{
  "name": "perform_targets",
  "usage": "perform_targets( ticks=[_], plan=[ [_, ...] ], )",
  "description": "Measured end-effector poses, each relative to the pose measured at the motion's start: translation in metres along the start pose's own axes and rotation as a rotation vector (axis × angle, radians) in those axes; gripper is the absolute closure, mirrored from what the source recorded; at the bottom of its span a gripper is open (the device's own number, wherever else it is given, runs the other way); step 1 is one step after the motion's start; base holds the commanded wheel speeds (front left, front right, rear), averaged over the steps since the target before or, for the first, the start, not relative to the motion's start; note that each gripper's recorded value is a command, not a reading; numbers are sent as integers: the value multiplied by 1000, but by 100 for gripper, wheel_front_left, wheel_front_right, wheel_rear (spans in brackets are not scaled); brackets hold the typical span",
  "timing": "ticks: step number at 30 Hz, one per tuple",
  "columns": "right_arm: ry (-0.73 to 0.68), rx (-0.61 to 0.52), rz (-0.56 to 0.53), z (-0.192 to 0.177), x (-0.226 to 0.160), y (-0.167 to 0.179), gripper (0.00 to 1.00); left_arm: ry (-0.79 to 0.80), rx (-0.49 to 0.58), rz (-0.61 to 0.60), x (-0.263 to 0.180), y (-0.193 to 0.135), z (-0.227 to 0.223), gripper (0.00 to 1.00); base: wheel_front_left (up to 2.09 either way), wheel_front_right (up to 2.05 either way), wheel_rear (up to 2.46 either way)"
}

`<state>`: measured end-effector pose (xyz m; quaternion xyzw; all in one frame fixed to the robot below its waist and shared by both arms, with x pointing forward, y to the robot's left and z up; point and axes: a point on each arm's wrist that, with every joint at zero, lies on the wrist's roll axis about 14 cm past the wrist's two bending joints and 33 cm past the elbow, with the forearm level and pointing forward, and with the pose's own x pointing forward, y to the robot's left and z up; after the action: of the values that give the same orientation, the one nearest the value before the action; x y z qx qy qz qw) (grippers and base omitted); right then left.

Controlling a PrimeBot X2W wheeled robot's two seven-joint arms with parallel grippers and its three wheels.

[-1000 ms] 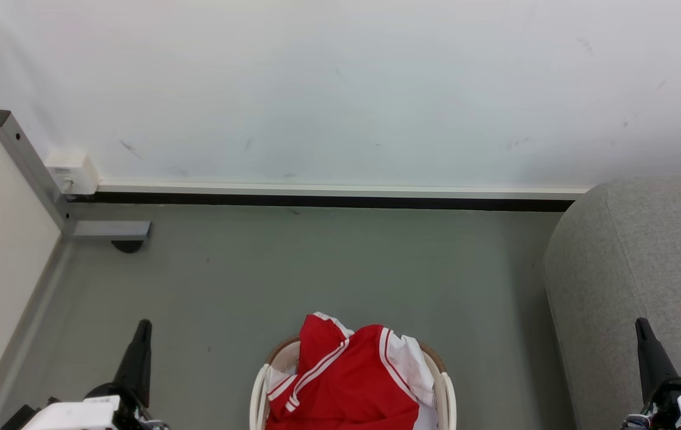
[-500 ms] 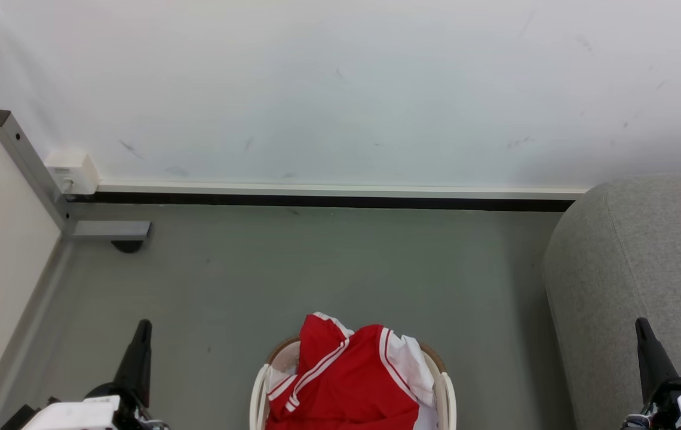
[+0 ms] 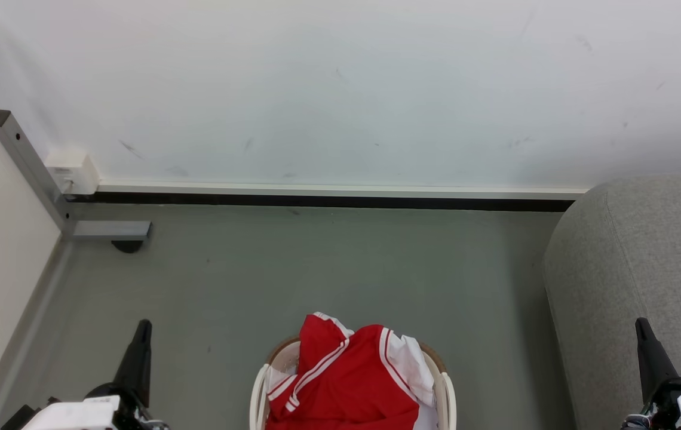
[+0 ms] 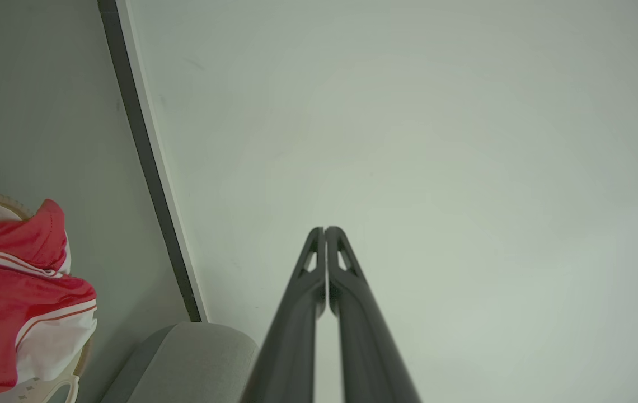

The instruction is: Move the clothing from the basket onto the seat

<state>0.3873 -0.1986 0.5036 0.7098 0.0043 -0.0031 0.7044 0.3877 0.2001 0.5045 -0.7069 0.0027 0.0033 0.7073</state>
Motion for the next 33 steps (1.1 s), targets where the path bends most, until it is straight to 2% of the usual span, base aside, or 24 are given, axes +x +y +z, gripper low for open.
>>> perform_targets(
  ticks=[13,14,17,23,27,33],
  plan=[
    [0,0,0,0,0,0,100,0,0,0,0,0,0,100,0,0,0],
    [0,1,-4,0,0,-1,0,-1,-1,4,0,1,0,0,0,0,0],
    [1,12,-41,-4,-6,-14,0,-3,-5,42,-6,14,-2,0,0,0,0],
    [-10,-15,-48,-5,-7,-16,0,-5,11,48,-7,16,-6,0,0,0,0],
    [-9,-80,-49,-7,-6,-16,0,-18,43,56,-7,17,-5,0,0,0,0],
    [-3,-233,-40,-8,-5,-12,0,-9,161,69,-6,16,-9,0,0,0,0]
  ],
)
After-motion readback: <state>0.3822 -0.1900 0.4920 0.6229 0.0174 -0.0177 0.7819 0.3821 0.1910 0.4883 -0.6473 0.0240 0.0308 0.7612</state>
